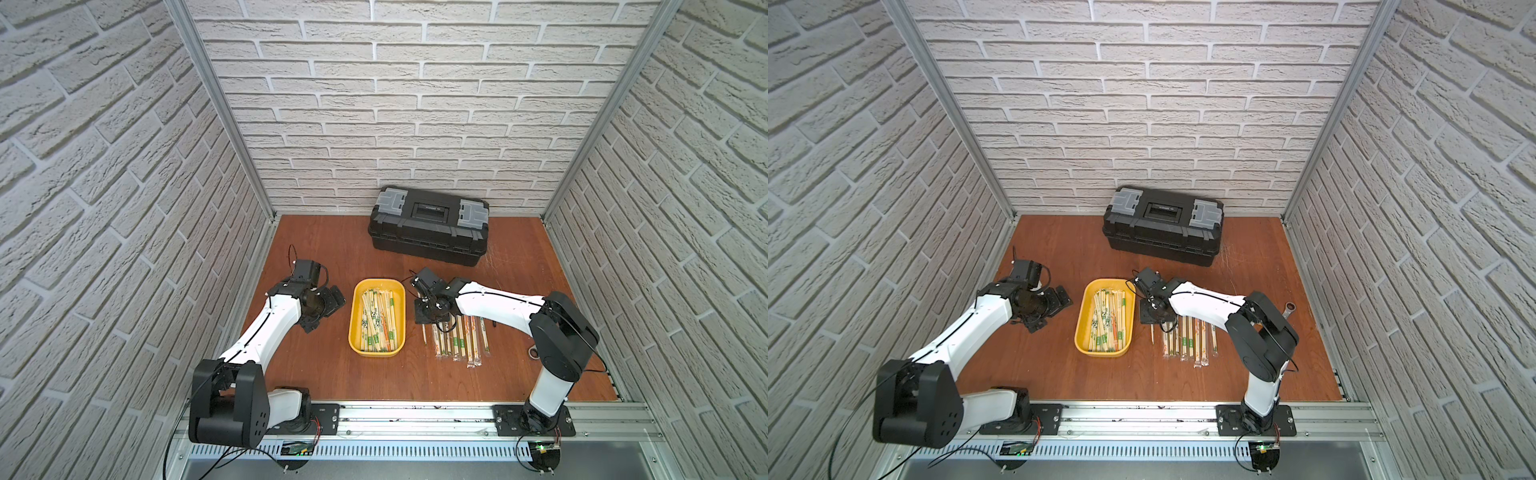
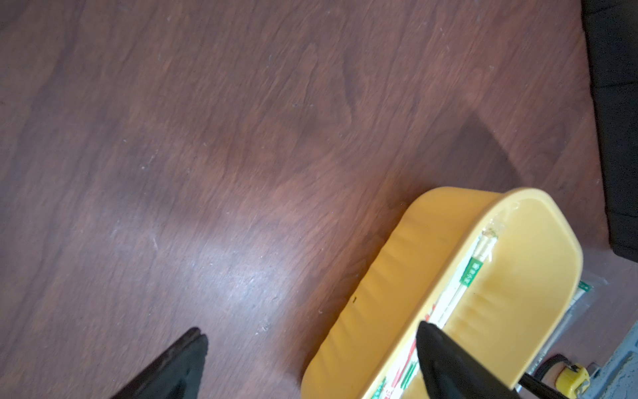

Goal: Take the paired disposable chopsticks out of the storage box
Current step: Place the paired disposable chopsticks at the center of the board.

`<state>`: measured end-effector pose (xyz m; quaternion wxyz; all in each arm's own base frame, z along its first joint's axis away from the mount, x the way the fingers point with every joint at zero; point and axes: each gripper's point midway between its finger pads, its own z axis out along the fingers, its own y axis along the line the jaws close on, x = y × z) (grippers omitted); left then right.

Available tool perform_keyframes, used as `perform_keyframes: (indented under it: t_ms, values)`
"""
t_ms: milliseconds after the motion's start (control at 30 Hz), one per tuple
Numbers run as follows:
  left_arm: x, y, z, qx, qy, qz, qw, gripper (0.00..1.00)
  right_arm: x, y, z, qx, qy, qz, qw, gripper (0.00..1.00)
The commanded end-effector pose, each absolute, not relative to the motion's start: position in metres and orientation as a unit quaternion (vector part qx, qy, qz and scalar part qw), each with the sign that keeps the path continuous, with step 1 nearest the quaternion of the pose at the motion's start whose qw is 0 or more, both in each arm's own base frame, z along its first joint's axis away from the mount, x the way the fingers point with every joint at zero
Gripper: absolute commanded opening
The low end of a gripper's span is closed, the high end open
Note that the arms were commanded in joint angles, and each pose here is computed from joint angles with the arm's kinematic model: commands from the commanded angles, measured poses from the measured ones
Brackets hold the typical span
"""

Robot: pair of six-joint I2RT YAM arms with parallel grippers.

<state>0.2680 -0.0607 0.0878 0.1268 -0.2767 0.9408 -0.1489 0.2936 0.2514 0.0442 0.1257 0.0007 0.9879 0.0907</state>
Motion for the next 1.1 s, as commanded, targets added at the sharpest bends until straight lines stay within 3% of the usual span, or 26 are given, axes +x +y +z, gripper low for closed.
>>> perform_keyframes:
  t_ms: [0,267,533,1067]
  values:
    - [0.27,-0.06,0.092,-0.275,0.942,-0.143,0.13,0.98,0.297,0.243,0.031,0.012,0.989,0.072,0.127,0.06]
    - [0.27,-0.06,0.09,-0.273,0.943,-0.142,0.128,0.98,0.297,0.234,0.018,0.019,0.991,0.056,0.117,0.06]
    - [0.268,-0.06,0.087,-0.276,0.942,-0.141,0.127,0.98,0.295,0.229,0.018,0.021,0.992,0.051,0.116,0.18]
    - [0.263,-0.059,0.086,-0.276,0.941,-0.144,0.13,0.98,0.294,0.237,0.076,0.018,0.982,0.106,0.154,0.25]
